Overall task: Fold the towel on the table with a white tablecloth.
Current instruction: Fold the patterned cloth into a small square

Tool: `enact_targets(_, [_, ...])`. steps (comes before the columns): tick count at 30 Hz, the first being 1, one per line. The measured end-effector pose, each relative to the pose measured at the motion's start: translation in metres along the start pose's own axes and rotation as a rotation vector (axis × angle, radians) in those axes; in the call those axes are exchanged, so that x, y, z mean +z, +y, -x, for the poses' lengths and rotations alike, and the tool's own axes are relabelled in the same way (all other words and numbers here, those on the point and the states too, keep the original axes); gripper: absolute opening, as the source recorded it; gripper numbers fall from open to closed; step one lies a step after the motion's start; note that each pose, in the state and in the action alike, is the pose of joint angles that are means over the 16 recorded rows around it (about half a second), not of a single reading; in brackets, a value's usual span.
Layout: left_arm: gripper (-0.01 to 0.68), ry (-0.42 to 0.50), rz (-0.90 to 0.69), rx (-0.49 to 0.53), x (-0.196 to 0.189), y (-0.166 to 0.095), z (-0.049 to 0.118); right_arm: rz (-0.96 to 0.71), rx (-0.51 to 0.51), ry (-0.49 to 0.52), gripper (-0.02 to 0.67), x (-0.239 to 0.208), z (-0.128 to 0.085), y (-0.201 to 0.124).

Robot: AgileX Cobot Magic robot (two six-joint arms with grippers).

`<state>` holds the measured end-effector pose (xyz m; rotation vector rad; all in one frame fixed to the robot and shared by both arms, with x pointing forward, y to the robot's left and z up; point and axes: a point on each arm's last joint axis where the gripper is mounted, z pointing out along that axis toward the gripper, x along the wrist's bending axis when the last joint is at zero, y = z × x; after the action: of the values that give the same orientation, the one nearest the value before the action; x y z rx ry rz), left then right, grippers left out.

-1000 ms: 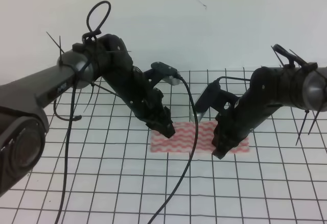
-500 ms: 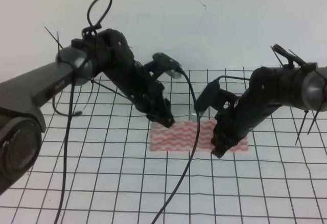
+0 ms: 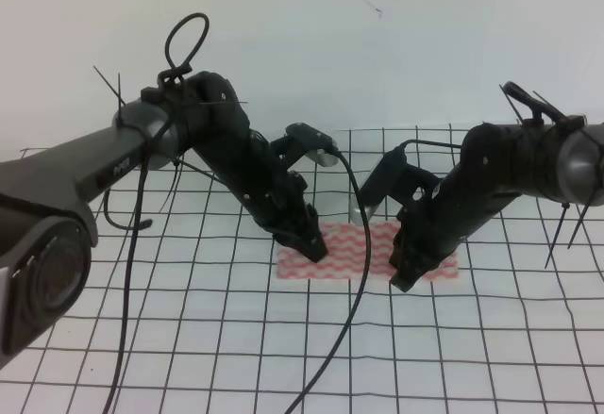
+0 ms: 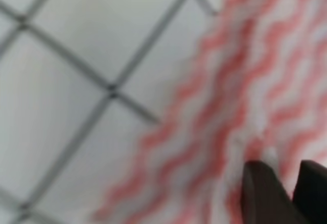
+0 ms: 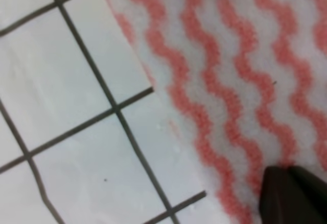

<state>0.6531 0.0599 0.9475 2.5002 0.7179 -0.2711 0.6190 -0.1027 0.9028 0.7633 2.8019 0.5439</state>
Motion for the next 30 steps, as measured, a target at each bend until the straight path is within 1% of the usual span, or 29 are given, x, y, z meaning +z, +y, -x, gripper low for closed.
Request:
enact_targets(6, [0.134, -0.101, -0.006, 0.007, 0.001, 0.000, 0.010, -0.001, 0.001, 0.000, -0.001, 0.000, 0.000, 0.000])
enact_targets(10, [0.133, -0.129, -0.011, 0.009, 0.000, 0.000, 0.013, 0.000, 0.001, 0.000, -0.001, 0.000, 0.000, 0.000])
enact_targets(14, [0.133, -0.092, -0.015, -0.006, -0.002, 0.001, 0.010, -0.001, 0.001, 0.000, -0.001, 0.000, 0.000, 0.000])
enact_targets(20, [0.132, 0.016, 0.008, -0.033, -0.007, 0.004, -0.004, -0.001, 0.001, 0.000, -0.001, 0.000, 0.000, 0.000])
enact_targets(23, [0.132, 0.056, 0.013, -0.047, -0.010, 0.004, -0.010, -0.001, 0.000, -0.001, -0.001, 0.000, 0.000, 0.000])
enact_targets(26, [0.133, 0.077, 0.017, -0.058, -0.010, 0.004, -0.015, -0.001, 0.000, -0.001, -0.001, 0.000, 0.000, 0.000])
enact_targets(30, [0.134, 0.073, 0.010, -0.067, -0.008, 0.002, -0.018, -0.001, 0.000, -0.001, -0.001, 0.000, 0.000, 0.000])
